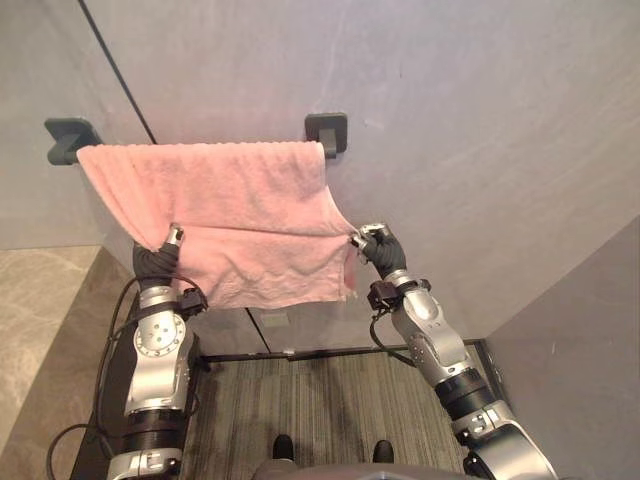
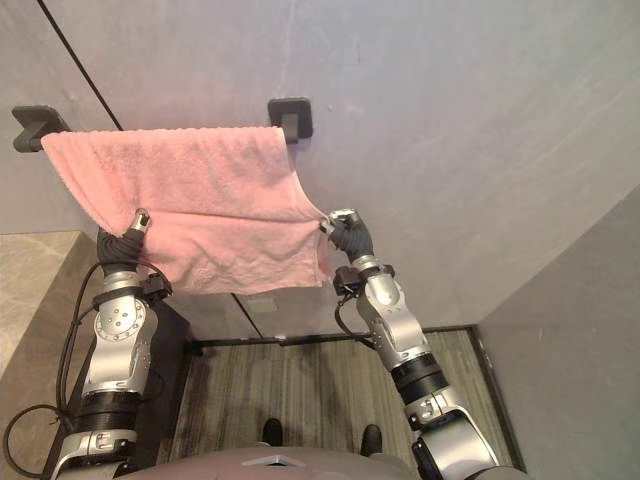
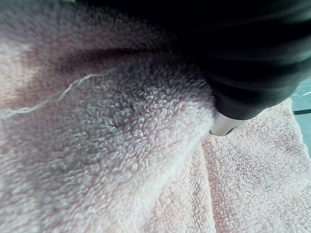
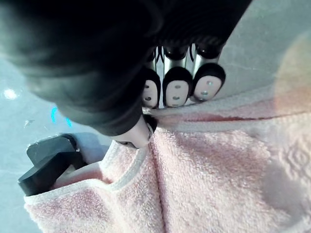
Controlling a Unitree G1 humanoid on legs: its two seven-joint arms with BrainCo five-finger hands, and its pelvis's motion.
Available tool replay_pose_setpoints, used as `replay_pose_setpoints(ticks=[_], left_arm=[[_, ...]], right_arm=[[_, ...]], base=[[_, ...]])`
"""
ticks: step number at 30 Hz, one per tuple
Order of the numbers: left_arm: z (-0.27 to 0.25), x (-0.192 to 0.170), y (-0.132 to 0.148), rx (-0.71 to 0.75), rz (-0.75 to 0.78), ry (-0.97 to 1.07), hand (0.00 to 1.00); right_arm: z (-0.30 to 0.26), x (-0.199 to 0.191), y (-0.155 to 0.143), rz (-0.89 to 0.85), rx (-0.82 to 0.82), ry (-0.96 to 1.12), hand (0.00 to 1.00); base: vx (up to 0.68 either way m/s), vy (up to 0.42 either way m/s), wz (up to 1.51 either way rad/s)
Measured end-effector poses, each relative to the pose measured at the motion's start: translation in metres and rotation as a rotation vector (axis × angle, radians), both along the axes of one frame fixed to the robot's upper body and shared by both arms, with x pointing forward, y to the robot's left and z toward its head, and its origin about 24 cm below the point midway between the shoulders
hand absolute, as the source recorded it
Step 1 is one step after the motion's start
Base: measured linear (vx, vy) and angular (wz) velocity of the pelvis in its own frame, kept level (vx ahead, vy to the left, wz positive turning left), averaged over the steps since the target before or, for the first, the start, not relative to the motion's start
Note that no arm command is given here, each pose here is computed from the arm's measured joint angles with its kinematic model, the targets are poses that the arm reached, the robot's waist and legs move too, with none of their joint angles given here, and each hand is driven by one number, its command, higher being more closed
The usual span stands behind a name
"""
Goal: Organize washtable
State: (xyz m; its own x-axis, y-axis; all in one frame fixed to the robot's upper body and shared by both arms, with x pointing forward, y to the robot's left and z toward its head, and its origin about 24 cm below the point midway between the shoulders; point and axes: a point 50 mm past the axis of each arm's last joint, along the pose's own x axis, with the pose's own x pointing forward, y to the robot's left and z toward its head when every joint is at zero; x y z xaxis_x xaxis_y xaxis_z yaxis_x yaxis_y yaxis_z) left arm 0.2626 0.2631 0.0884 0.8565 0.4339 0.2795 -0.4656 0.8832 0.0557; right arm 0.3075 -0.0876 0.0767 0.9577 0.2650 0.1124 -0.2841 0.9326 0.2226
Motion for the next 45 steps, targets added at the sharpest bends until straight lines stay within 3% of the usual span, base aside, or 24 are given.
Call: replay_pose_setpoints(ticks=[7, 8, 11, 14, 17, 25, 39, 45], left_arm=[[0.0, 0.001, -0.002, -0.011, -0.002, -0.004, 1.0], [0.0, 0.001, -0.002, -0.013, -0.002, -0.004, 0.0], [0.0, -0.002, 0.006, -0.031, 0.041, -0.012, 0.0], [0.005, -0.016, 0.037, -0.064, 0.194, -0.049, 0.0], [0.005, -0.018, 0.042, -0.059, 0.215, -0.047, 0.0], [-0.011, -0.019, 0.035, -0.063, 0.182, 0.029, 0.0], [-0.033, -0.036, 0.016, -0.143, 0.141, 0.071, 0.0], [-0.038, -0.066, 0.008, -0.174, 0.142, 0.066, 0.0]], right_arm=[[0.001, 0.002, -0.006, -0.043, 0.02, 0.003, 1.0], [0.001, 0.002, -0.007, -0.044, 0.021, 0.004, 0.0], [0.002, 0.004, -0.016, -0.101, 0.047, 0.011, 0.0], [0.001, 0.007, -0.054, -0.251, 0.139, 0.038, 0.0], [-0.004, 0.004, -0.066, -0.249, 0.121, 0.049, 0.0], [-0.014, -0.006, -0.035, -0.05, 0.14, 0.081, 0.0], [-0.016, -0.021, -0.028, -0.018, 0.173, 0.075, 0.0], [-0.029, -0.039, -0.023, 0.034, 0.18, 0.102, 0.0]], base=[[0.0, 0.0, 0.01], [0.03, -0.005, 0.04], [0.01, -0.001, 0.01], [0.0, 0.0, 0.0], [0.0, 0.0, 0.0], [0.0, -0.001, -0.01], [0.0, 0.0, -0.02], [0.0, 0.0, 0.0]])
